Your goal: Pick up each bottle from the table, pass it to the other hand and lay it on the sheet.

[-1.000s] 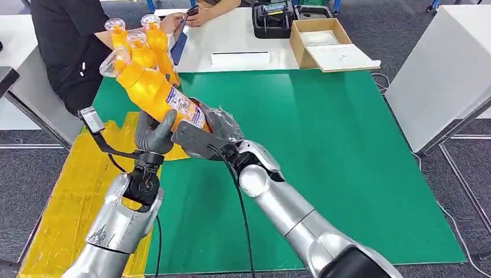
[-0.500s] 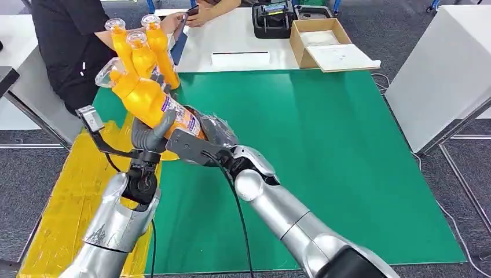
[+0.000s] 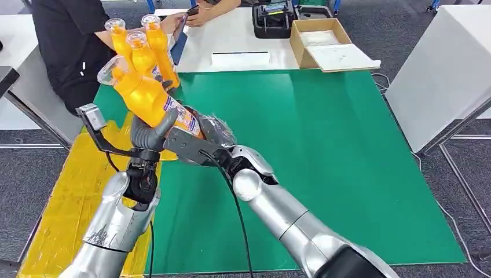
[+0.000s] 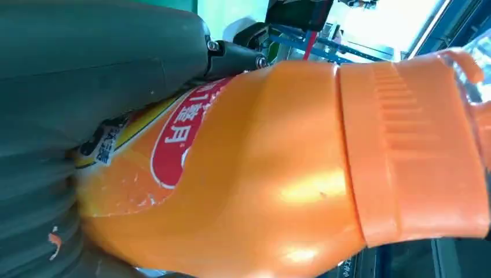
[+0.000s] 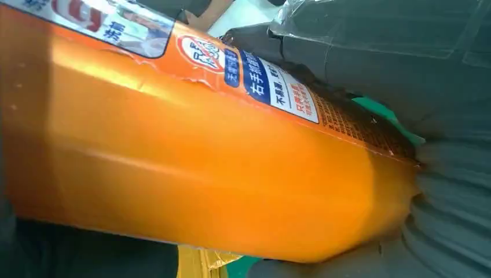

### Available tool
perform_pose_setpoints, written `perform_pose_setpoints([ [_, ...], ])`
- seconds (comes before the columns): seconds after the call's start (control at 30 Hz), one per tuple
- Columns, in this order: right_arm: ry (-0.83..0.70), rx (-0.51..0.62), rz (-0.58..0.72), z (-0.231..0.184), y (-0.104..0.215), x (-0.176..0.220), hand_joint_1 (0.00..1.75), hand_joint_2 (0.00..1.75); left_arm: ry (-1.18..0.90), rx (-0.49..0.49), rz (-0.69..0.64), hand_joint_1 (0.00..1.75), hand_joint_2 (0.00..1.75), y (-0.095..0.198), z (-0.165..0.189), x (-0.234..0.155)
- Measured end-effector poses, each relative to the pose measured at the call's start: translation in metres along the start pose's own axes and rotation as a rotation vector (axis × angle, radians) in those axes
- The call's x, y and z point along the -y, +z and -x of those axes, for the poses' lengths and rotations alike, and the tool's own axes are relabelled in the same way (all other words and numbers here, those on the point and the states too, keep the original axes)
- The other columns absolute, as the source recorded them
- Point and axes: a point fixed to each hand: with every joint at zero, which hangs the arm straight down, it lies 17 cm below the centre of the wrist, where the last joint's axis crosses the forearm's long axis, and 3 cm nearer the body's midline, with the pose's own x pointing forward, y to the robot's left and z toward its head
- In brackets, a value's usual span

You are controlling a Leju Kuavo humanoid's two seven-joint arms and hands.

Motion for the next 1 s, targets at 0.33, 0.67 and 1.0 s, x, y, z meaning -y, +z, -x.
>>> perform_pose_setpoints([
  [0.33,0.008,0.002,-0.007,-0.002,0.0,-0.002,1.75,1.75,-0.004,0.005,-0.002,1.75,1.75,-0.001,-0.002,-0.001],
  [0.67,0.0,0.0,-0.01,-0.002,0.0,-0.003,1.75,1.75,-0.025,0.005,-0.01,1.75,1.75,0.0,-0.003,-0.002],
  [1.0,-0.091,-0.137,0.051,0.087,0.036,0.011,0.0,0.0,-0.188,0.07,-0.039,1.75,1.75,0.006,-0.023,-0.015],
])
